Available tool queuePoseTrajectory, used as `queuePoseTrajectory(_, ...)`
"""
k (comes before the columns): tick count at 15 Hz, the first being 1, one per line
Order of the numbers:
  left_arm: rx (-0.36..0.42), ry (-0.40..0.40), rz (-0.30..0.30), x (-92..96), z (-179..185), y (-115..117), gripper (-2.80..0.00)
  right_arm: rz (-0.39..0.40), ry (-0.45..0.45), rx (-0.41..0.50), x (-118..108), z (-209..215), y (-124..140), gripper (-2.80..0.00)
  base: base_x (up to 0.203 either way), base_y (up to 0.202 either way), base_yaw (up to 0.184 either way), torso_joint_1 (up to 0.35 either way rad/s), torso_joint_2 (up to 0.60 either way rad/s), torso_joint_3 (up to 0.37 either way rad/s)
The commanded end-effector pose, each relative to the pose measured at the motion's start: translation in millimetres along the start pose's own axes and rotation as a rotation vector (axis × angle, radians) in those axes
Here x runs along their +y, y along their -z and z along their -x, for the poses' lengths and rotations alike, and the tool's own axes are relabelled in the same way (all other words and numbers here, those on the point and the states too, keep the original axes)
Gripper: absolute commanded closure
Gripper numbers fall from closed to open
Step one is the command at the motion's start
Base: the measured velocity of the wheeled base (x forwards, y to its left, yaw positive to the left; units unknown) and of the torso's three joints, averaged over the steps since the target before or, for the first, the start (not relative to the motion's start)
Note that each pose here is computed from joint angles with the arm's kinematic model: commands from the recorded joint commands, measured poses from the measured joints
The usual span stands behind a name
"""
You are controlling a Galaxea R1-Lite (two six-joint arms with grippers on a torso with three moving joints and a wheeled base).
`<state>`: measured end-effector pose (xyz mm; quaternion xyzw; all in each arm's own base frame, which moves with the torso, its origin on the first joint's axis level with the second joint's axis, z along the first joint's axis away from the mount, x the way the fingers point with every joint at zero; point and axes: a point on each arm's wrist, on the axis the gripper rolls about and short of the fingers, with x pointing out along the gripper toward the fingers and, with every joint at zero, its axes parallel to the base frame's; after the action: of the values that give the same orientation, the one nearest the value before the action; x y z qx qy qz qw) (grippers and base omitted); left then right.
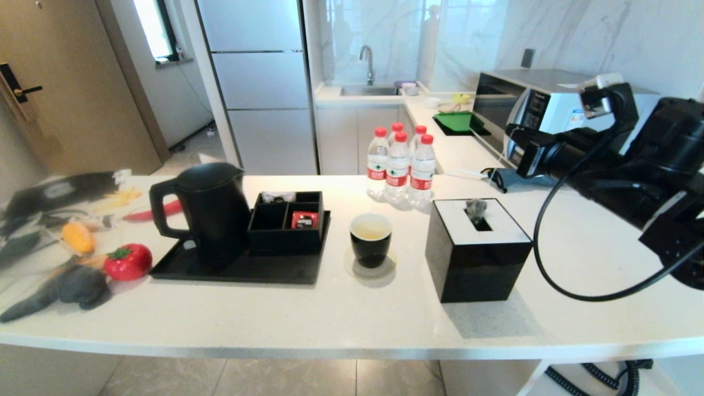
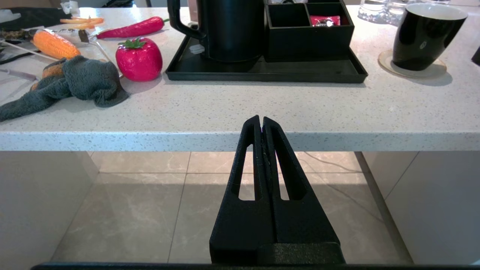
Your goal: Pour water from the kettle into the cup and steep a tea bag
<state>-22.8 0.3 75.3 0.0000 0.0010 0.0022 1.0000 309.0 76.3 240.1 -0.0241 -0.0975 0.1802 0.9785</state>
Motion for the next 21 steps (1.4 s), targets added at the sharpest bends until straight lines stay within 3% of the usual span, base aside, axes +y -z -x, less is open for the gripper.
queuePoseTrajectory(1,0.000,0.000,0.000,0.0,0.0,0.0,0.00,0.000,-0.016,0.006,2.0,1.3,2.8,0.00,0.000,0.000,0.000,0.000,0.00,0.000)
queuePoseTrajectory(4,0.000,0.000,0.000,0.0,0.0,0.0,0.00,0.000,-0.032,0.017,2.4,1.6,6.0,0.00,0.000,0.000,0.000,0.000,0.00,0.000)
queuePoseTrajectory(8,0.000,0.000,0.000,0.0,0.0,0.0,0.00,0.034,-0.048,0.097,6.4,17.6,25.3,0.00,0.000,0.000,0.000,0.000,0.00,0.000)
queuePoseTrajectory(10,0.000,0.000,0.000,0.0,0.0,0.0,0.00,0.040,-0.103,0.107,10.0,21.7,29.0,0.00,0.000,0.000,0.000,0.000,0.00,0.000)
queuePoseTrajectory(17,0.000,0.000,0.000,0.0,0.0,0.0,0.00,0.072,-0.093,-0.042,2.1,-18.7,-11.7,0.00,0.000,0.000,0.000,0.000,0.00,0.000)
queuePoseTrajectory(19,0.000,0.000,0.000,0.0,0.0,0.0,0.00,0.071,-0.093,-0.041,0.6,-26.1,-19.7,0.00,0.000,0.000,0.000,0.000,0.00,0.000)
queuePoseTrajectory(21,0.000,0.000,0.000,0.0,0.0,0.0,0.00,0.066,-0.096,-0.009,1.7,-22.3,-10.1,0.00,0.000,0.000,0.000,0.000,0.00,0.000)
